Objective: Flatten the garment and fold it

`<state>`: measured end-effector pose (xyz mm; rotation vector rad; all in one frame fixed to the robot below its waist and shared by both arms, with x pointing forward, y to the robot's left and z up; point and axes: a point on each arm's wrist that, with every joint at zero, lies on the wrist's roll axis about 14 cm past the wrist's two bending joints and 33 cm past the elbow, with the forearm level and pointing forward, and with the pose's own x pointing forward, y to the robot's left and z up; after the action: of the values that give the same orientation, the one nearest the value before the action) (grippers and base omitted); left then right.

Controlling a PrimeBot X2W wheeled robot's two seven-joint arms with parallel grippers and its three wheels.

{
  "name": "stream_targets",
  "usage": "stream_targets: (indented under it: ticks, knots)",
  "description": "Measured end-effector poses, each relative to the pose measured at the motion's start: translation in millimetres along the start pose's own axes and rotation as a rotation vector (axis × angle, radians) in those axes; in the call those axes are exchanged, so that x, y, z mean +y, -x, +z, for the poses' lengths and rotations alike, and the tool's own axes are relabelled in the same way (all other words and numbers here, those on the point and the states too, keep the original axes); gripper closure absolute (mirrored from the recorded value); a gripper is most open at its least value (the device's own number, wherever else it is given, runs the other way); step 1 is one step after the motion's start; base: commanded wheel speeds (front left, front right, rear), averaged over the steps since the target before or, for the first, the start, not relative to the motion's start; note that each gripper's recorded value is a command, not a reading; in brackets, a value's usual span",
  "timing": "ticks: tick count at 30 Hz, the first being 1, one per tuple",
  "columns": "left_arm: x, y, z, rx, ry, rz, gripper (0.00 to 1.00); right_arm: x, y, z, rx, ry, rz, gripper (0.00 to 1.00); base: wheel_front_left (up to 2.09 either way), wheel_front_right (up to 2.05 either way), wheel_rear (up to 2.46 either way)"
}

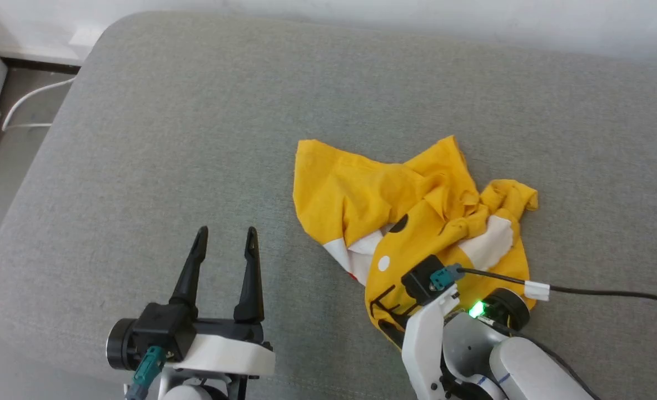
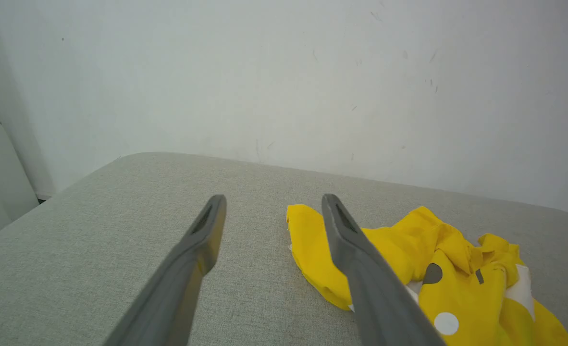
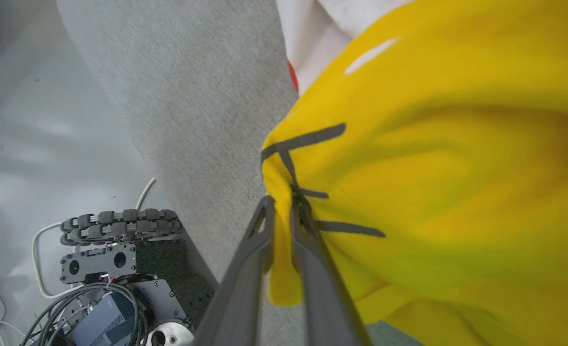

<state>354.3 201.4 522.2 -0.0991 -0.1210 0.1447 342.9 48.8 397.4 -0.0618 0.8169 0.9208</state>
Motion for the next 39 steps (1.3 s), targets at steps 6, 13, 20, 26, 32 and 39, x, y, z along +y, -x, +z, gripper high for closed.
stream_targets:
  ticks: [6, 13, 20, 26, 32, 39]
  knots:
    - [5, 2, -1, 0.006, 0.000, 0.017, 0.00, -1, -11, 8, -0.084, -0.027, -0.014, 0.00, 0.00, 0.00, 0.00]
    - [-2, -2, 1, -0.003, 0.006, 0.002, 0.00, -33, 26, 70, -0.340, -0.113, -0.091, 0.00, 0.00, 0.00, 0.00]
    - [-12, -10, 2, -0.014, 0.007, -0.031, 0.00, -99, 109, 98, -0.636, -0.135, -0.376, 0.00, 0.00, 0.00, 0.00]
    - [-22, -13, -3, -0.005, 0.011, -0.065, 0.00, -141, 171, 58, -0.756, -0.126, -0.668, 0.00, 0.00, 0.00, 0.00]
    - [-30, -11, -12, 0.023, 0.017, -0.100, 0.00, -151, 193, 4, -0.783, -0.196, -0.776, 0.00, 0.00, 0.00, 0.00]
    - [-34, -11, -17, 0.036, 0.007, -0.120, 0.00, -152, 195, -27, -0.791, -0.277, -0.804, 0.00, 0.00, 0.00, 0.00]
